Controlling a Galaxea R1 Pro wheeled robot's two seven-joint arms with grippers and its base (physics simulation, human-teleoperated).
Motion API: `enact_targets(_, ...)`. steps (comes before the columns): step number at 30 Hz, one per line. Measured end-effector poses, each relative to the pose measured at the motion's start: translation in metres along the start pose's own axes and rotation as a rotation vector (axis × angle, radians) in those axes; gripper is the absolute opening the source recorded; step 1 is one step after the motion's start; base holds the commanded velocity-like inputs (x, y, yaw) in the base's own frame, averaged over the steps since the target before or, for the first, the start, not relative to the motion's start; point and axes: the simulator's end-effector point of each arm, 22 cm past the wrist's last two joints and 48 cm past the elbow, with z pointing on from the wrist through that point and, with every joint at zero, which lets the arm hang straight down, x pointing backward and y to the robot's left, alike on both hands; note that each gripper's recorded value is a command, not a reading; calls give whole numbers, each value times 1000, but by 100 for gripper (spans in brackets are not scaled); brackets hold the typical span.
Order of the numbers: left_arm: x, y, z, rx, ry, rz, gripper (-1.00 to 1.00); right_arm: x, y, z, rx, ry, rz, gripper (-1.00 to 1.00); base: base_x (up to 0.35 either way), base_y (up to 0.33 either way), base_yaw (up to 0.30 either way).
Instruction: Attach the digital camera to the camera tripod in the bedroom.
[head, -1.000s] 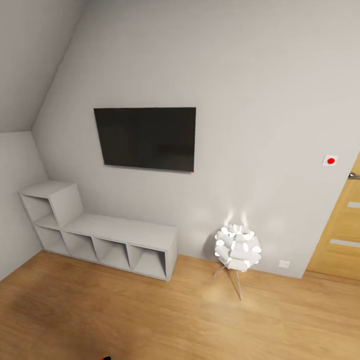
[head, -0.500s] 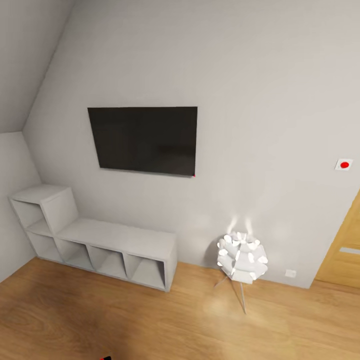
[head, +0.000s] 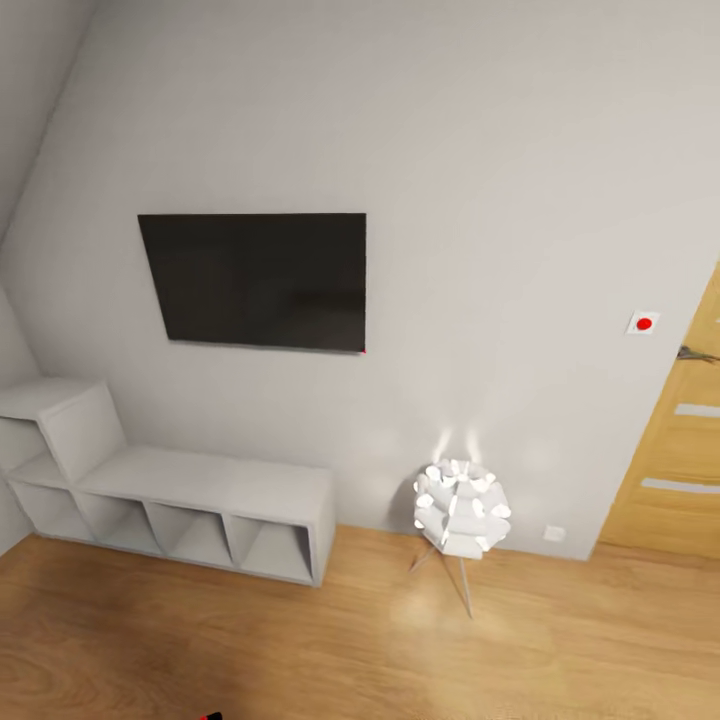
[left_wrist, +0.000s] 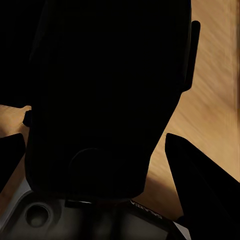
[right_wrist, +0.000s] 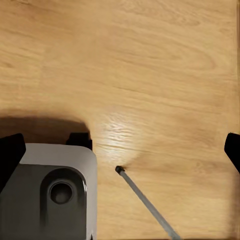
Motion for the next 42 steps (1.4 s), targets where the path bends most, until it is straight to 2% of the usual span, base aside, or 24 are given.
enact_targets(17,0,0,0,0,-1,0,-100,0,0,0,-2,-1,-4,100,22,0,-286)
enact_targets(42,-1,2,0,-2,0,0,-100,0,0,0,-2,-1,-4,100,303,0,-232)
